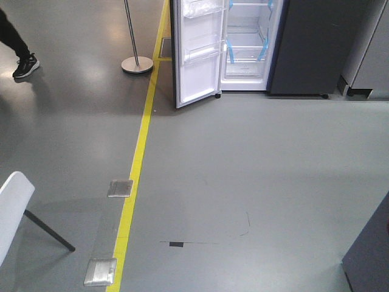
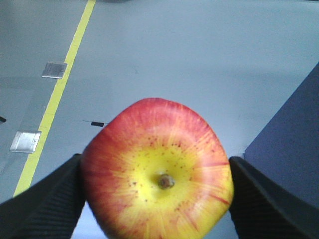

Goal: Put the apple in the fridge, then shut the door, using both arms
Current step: 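Drive toward the open white refrigerator holding the apple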

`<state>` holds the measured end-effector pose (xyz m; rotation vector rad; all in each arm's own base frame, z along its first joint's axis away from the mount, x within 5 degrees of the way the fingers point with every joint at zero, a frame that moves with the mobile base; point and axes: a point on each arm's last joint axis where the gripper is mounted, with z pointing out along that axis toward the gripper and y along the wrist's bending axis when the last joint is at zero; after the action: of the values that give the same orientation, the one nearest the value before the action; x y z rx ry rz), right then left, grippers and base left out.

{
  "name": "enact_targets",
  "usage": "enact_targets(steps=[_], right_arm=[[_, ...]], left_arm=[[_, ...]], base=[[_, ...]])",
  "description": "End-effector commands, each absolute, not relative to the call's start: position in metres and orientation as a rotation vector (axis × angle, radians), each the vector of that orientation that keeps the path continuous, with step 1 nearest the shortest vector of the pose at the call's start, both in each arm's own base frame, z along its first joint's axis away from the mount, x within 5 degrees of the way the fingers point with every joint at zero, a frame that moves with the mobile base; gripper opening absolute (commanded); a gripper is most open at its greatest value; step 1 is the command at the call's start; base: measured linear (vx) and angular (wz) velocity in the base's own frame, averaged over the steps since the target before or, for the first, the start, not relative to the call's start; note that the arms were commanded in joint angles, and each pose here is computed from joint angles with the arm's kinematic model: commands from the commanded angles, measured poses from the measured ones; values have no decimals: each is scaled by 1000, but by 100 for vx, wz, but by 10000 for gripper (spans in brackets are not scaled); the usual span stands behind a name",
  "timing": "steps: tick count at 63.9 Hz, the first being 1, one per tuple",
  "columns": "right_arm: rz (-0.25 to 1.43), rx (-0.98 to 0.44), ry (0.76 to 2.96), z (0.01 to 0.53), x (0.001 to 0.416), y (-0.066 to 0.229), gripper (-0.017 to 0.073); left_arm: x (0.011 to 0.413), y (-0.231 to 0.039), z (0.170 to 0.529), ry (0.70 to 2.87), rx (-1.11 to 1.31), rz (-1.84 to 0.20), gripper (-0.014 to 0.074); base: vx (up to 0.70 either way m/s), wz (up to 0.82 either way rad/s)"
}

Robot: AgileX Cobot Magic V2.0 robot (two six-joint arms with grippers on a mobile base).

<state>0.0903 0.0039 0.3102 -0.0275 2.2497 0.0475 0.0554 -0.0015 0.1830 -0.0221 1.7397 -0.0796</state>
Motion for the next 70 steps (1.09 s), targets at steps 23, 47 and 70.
enact_targets(steps=[23, 47, 70], right_arm=[[42, -24, 2143, 325, 94, 4, 198], [42, -24, 2143, 325, 94, 4, 198], [42, -24, 2143, 325, 94, 4, 198]], left_arm=[[56, -2, 183, 1678, -31, -102, -5], [56, -2, 183, 1678, -31, -102, -5], [56, -2, 183, 1678, -31, -102, -5]], base=[[18, 0], [18, 2], [17, 0]])
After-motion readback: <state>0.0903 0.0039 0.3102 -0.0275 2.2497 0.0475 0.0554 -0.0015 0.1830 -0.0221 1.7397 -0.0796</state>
